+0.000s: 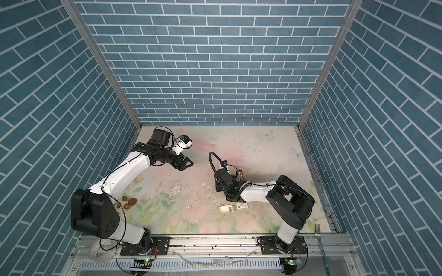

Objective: Load the staples into the stapler

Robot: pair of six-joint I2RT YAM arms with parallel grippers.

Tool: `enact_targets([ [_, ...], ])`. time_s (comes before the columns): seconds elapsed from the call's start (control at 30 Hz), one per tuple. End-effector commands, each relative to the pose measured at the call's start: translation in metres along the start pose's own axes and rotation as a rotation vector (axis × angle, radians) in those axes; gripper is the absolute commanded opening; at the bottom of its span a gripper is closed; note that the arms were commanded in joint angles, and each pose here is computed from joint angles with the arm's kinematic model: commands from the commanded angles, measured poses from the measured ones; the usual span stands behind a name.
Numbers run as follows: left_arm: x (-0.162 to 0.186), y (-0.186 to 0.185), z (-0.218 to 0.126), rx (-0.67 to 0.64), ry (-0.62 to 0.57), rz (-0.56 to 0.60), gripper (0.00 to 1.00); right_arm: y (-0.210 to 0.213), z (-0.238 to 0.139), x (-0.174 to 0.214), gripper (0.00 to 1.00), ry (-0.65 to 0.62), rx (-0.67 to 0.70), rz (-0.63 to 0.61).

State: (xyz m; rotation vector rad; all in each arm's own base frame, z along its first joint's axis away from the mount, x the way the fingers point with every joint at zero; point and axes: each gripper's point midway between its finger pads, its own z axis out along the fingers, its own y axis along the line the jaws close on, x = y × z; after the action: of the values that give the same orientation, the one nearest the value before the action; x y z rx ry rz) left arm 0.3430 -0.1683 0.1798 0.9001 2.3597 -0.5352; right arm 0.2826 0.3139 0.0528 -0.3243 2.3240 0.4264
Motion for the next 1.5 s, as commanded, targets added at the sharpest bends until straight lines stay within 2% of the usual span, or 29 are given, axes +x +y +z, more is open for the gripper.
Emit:
enact_targets([
  [0.0,0.007,0.003,0.003,0.003,0.019,-0.005,0.80,-0.005,0.002,0.005,0.12,0.001,0.012,-0.002],
  [0.87,0.008,0.004,0.005,0.003,0.024,-0.006,0.80,-0.010,0.007,0.011,0.12,0.003,0.025,-0.013],
  [1.47,0.007,0.004,0.004,-0.003,0.021,-0.003,0.80,-0.003,-0.004,-0.004,0.11,-0.030,0.001,-0.045],
])
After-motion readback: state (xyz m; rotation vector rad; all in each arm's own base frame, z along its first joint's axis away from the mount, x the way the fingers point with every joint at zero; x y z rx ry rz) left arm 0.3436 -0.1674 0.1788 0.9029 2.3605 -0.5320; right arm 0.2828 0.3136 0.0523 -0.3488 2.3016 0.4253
